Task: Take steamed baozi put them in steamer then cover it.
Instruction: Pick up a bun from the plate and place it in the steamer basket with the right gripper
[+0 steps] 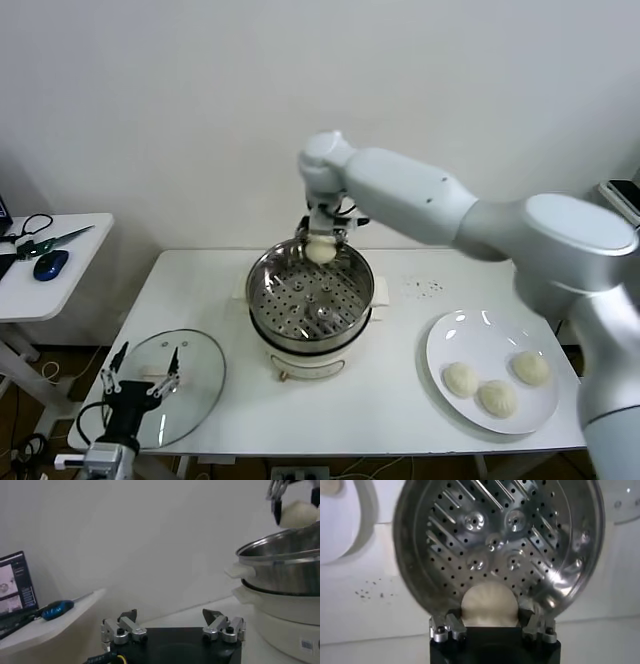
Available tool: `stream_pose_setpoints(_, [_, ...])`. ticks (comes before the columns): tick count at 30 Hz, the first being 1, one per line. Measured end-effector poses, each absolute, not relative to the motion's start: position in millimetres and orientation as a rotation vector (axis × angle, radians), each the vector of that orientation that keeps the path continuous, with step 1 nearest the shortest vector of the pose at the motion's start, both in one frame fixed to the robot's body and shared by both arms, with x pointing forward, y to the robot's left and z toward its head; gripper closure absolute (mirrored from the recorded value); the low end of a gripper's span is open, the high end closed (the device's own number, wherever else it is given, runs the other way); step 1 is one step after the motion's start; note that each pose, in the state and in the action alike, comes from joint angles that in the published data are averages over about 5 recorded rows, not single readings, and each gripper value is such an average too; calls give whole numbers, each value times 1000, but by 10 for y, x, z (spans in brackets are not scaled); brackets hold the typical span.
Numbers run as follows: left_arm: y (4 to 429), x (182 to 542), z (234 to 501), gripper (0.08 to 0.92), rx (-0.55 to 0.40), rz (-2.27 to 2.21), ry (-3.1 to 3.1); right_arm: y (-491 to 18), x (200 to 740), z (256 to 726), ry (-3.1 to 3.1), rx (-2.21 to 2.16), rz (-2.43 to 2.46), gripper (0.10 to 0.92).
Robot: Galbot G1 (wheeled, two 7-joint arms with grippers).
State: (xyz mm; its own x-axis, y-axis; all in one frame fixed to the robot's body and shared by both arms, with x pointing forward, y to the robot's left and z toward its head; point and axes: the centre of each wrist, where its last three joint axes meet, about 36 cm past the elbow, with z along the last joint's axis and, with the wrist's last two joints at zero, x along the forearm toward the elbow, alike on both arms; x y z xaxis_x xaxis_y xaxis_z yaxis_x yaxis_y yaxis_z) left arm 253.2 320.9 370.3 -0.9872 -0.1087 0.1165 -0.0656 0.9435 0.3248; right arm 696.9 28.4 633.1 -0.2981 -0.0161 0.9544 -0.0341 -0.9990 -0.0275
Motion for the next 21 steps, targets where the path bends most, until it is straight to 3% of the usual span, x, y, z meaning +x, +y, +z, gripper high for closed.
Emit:
stream_pose_setpoints(14, [3211,2450,3696,177,128,-485,-2960,460,6975,5851,15,1842,2499,279])
stream_pose_setpoints(21, [3206,2441,3718,177,127,-486,-2964,447,6980,5837,-6,1834,2495,203])
